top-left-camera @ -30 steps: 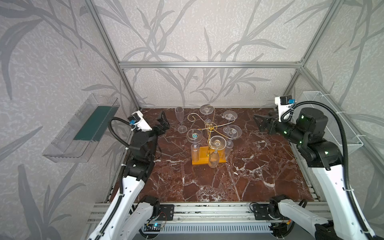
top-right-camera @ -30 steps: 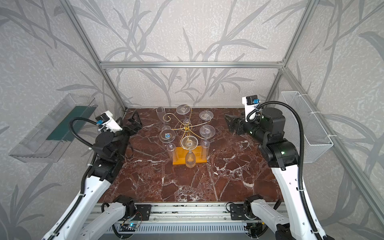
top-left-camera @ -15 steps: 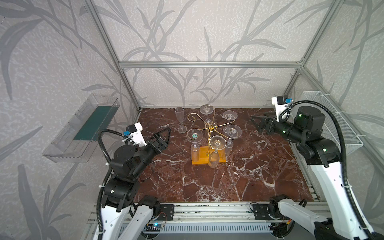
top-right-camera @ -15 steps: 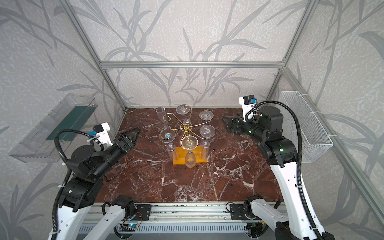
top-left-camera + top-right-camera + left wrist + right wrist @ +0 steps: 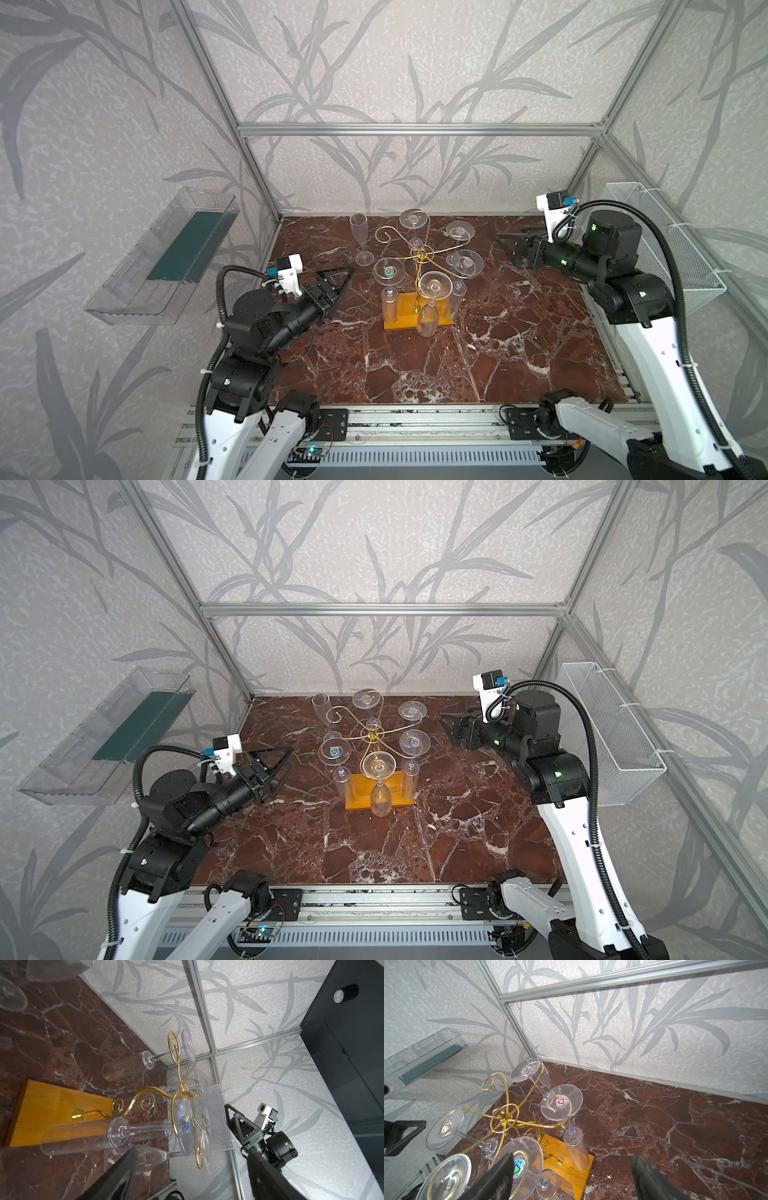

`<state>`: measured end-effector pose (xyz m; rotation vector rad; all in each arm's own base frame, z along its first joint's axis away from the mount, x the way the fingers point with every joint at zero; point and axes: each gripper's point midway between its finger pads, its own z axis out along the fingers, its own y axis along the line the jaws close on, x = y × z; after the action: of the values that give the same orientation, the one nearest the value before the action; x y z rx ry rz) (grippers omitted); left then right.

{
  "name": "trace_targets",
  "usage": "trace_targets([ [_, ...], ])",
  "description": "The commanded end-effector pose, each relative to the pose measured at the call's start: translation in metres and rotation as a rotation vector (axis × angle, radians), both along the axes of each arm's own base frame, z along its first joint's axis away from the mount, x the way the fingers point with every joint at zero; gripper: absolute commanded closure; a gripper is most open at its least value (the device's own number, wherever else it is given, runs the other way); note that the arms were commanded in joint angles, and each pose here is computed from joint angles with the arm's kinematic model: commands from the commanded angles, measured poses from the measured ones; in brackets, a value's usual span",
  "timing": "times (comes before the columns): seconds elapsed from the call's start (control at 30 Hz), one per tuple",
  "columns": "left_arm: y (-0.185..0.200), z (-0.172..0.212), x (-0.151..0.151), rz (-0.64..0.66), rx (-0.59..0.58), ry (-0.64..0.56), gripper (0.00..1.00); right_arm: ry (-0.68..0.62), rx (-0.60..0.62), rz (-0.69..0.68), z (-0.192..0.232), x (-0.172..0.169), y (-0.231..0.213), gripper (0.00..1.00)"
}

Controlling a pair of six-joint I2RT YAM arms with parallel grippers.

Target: Take the wine glass off the wine glass rack

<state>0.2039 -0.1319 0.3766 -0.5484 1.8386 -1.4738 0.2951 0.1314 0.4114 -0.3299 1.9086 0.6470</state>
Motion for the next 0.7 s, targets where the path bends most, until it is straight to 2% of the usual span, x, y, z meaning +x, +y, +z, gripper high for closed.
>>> trace_targets([
  [0.0,-0.014,-0.001,-0.003,-0.080,-0.065,0.070,0.22,0.018,0.023,0.016,-0.002,0.000,0.003,0.14],
  [0.2,-0.036,-0.004,0.001,-0.181,-0.026,0.125,0.24,0.025,0.019,0.016,-0.003,-0.001,0.003,0.14],
  [0.4,-0.050,-0.009,0.009,-0.211,-0.015,0.131,0.26,0.023,0.020,0.011,-0.003,-0.002,0.002,0.14],
  [0.67,-0.063,-0.010,0.012,-0.246,-0.022,0.133,0.40,0.012,0.021,0.008,0.002,-0.003,0.001,0.14],
])
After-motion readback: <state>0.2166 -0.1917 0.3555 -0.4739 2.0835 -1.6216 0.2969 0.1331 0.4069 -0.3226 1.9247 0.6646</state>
